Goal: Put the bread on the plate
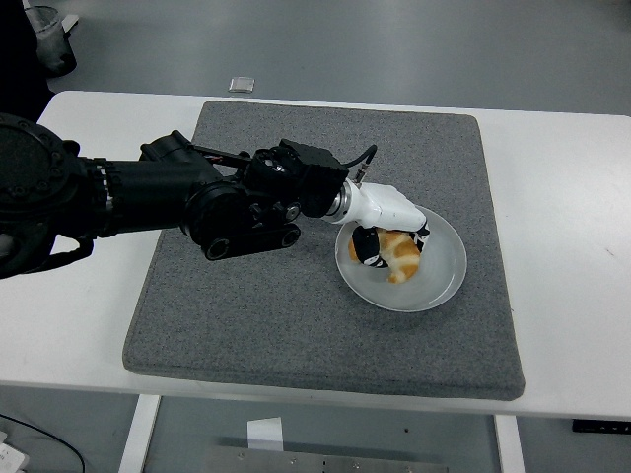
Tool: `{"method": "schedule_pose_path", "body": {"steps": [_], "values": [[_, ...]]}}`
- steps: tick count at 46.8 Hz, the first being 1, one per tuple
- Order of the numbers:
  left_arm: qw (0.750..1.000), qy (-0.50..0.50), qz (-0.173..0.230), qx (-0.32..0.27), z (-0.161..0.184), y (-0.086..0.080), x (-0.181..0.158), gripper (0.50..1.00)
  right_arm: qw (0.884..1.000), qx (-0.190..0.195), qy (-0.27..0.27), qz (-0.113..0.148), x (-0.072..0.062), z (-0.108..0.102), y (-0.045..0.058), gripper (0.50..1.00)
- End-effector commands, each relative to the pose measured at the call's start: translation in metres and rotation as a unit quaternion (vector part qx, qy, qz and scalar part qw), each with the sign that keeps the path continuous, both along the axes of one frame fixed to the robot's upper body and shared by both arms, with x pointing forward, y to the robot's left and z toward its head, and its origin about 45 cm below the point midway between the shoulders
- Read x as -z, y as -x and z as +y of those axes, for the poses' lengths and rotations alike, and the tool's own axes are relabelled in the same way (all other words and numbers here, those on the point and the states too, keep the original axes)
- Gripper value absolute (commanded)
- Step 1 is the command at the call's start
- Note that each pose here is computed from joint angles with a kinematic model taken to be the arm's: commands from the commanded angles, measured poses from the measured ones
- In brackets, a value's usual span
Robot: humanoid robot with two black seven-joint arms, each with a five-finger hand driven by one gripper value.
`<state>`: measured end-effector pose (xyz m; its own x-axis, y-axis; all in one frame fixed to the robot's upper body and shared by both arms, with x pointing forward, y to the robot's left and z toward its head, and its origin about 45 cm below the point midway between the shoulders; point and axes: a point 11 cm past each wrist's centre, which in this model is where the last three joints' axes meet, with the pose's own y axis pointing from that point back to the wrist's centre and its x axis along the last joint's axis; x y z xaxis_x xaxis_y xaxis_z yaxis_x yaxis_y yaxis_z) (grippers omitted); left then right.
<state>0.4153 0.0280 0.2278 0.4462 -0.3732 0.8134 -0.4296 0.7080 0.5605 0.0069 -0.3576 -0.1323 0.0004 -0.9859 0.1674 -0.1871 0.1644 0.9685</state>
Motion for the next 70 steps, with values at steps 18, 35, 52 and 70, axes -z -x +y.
{"method": "schedule_pose_path", "body": {"steps": [18, 35, 52, 70], "values": [[1.000, 0.010, -0.014, 0.002, -0.003, 0.001, 0.000, 0.500, 1.000, 0.000, 0.000, 0.000, 0.000, 0.000, 0.000, 0.932], [1.000, 0.020, -0.016, 0.003, -0.005, 0.002, -0.002, 0.940, 1.000, 0.000, 0.000, 0.000, 0.000, 0.000, 0.000, 0.932], [0.999, 0.041, -0.008, -0.009, -0.005, -0.001, -0.013, 0.996, 1.000, 0.000, 0.000, 0.000, 0.000, 0.000, 0.000, 0.932], [0.988, 0.140, 0.005, -0.063, -0.004, -0.023, -0.078, 0.999, 1.000, 0.000, 0.000, 0.000, 0.000, 0.000, 0.000, 0.932]]}}
